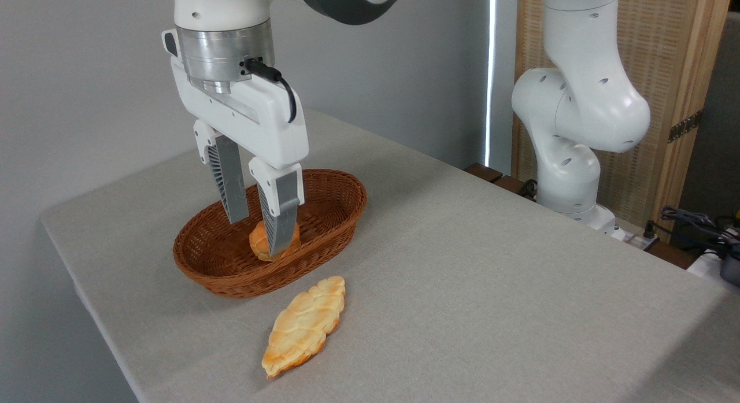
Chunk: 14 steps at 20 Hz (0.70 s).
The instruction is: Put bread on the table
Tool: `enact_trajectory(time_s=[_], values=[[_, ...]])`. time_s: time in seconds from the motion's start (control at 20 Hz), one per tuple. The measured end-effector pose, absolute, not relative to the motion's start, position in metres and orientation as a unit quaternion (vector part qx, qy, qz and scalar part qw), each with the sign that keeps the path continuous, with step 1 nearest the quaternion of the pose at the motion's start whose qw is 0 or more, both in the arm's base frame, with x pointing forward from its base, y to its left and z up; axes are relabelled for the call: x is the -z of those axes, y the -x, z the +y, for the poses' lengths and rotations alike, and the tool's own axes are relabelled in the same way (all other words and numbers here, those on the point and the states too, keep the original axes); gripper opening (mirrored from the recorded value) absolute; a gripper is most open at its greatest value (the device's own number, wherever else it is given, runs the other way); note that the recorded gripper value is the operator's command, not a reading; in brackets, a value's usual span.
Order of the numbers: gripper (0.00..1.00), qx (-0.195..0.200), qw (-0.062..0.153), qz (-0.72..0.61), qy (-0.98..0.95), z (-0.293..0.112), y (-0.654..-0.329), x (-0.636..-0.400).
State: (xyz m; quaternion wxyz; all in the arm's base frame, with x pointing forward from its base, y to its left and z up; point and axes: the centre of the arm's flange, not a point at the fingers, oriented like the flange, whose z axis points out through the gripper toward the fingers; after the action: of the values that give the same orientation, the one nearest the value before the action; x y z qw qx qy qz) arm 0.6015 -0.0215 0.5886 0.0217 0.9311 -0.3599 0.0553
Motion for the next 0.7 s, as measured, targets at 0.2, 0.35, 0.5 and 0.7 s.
enact_trajectory(time_s=[0.2, 0.35, 0.5, 0.7], values=[[1.0, -0.037, 0.022, -0.402, -0.915, -0.069, -0.598, -0.576], [1.0, -0.011, 0.023, -0.447, -0.894, -0.123, -0.59, -0.551], [1.0, 0.003, 0.031, -0.48, -0.877, -0.164, -0.578, -0.536], [1.0, 0.028, 0.039, -0.515, -0.856, -0.208, -0.562, -0.511]])
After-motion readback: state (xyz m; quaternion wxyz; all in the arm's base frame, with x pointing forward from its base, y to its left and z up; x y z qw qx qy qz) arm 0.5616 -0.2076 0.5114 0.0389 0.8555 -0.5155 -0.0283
